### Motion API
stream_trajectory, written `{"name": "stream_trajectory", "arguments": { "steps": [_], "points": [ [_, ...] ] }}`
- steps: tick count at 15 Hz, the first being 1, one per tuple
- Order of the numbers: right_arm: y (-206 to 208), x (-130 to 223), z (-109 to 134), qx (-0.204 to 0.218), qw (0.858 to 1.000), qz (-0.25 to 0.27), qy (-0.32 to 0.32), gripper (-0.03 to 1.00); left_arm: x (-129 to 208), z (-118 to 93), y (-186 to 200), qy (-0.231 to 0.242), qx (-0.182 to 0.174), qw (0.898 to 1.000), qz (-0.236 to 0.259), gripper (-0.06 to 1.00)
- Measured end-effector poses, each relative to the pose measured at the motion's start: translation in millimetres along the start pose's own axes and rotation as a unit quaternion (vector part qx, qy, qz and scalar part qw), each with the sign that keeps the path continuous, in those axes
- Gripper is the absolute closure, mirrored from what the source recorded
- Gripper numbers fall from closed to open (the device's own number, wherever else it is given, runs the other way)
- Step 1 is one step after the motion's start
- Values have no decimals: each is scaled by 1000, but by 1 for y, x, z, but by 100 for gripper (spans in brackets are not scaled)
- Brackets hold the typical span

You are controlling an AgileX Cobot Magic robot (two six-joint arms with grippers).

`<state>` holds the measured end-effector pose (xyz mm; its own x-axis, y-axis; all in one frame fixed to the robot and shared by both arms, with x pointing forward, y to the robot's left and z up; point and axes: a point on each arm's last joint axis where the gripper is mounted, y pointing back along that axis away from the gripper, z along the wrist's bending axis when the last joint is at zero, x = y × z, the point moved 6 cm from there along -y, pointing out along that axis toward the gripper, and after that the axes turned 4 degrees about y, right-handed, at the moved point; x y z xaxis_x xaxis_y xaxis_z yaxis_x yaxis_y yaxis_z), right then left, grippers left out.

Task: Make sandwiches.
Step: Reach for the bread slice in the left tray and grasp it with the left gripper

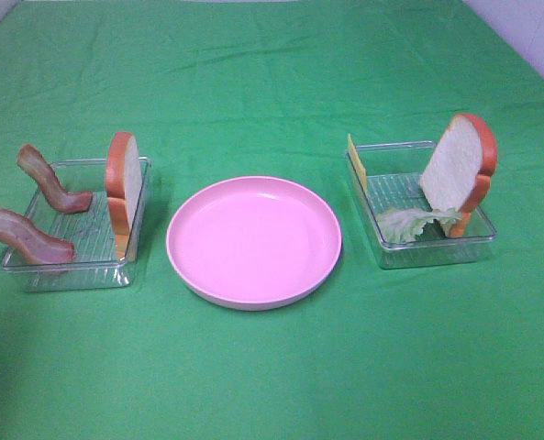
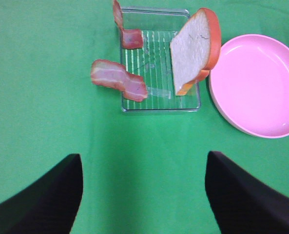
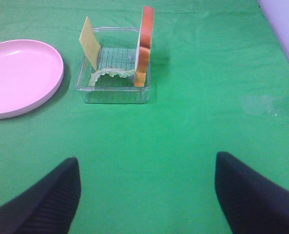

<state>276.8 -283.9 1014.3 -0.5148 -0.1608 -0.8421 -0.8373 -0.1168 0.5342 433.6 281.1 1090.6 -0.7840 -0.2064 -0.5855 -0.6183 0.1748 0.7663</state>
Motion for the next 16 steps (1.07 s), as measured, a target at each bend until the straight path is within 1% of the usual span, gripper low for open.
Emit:
{"name": "stream_trajectory", "arguments": {
  "steps": [2, 3, 5, 6, 7, 8, 9, 10, 11, 13, 14, 15, 16],
  "points": [
    [0, 0, 0, 0, 1000, 0, 0, 24, -30, -10, -28, 21, 25, 999, 39, 27],
    [0, 0, 0, 0, 1000, 0, 0, 24, -37, -12, -37, 20, 28, 998, 50, 27],
    [0, 0, 0, 0, 1000, 0, 0, 24, -55, -27, -72, 5, 38, 994, 103, 27],
    [0, 0, 0, 0, 1000, 0, 0, 24, -62, -38, -91, -9, 44, 991, 126, 27],
    [0, 0, 0, 0, 1000, 0, 0, 24, -73, -59, -128, -32, 45, 986, 157, 27],
    [0, 0, 0, 0, 1000, 0, 0, 24, -74, -67, -145, -35, 37, 983, 177, 27],
    [0, 0, 0, 0, 1000, 0, 0, 24, -75, -73, -163, -38, 17, 980, 196, 27],
    [0, 0, 0, 0, 1000, 0, 0, 24, -75, -76, -170, -40, 6, 978, 205, 27],
    [0, 0, 0, 0, 1000, 0, 0, 24, -74, -83, -182, -48, -18, 975, 218, 27],
    [0, 0, 0, 0, 1000, 0, 0, 24, -76, -98, -203, -66, -62, 973, 213, 22],
    [0, 0, 0, 0, 1000, 0, 0, 24, -74, -107, -212, -71, -72, 972, 212, 19],
    [0, 0, 0, 0, 1000, 0, 0, 24, -69, -115, -219, -68, -74, 971, 215, 18],
    [0, 0, 0, 0, 1000, 0, 0, 24, -65, -120, -225, -62, -76, 970, 220, 18]
  ]
}}
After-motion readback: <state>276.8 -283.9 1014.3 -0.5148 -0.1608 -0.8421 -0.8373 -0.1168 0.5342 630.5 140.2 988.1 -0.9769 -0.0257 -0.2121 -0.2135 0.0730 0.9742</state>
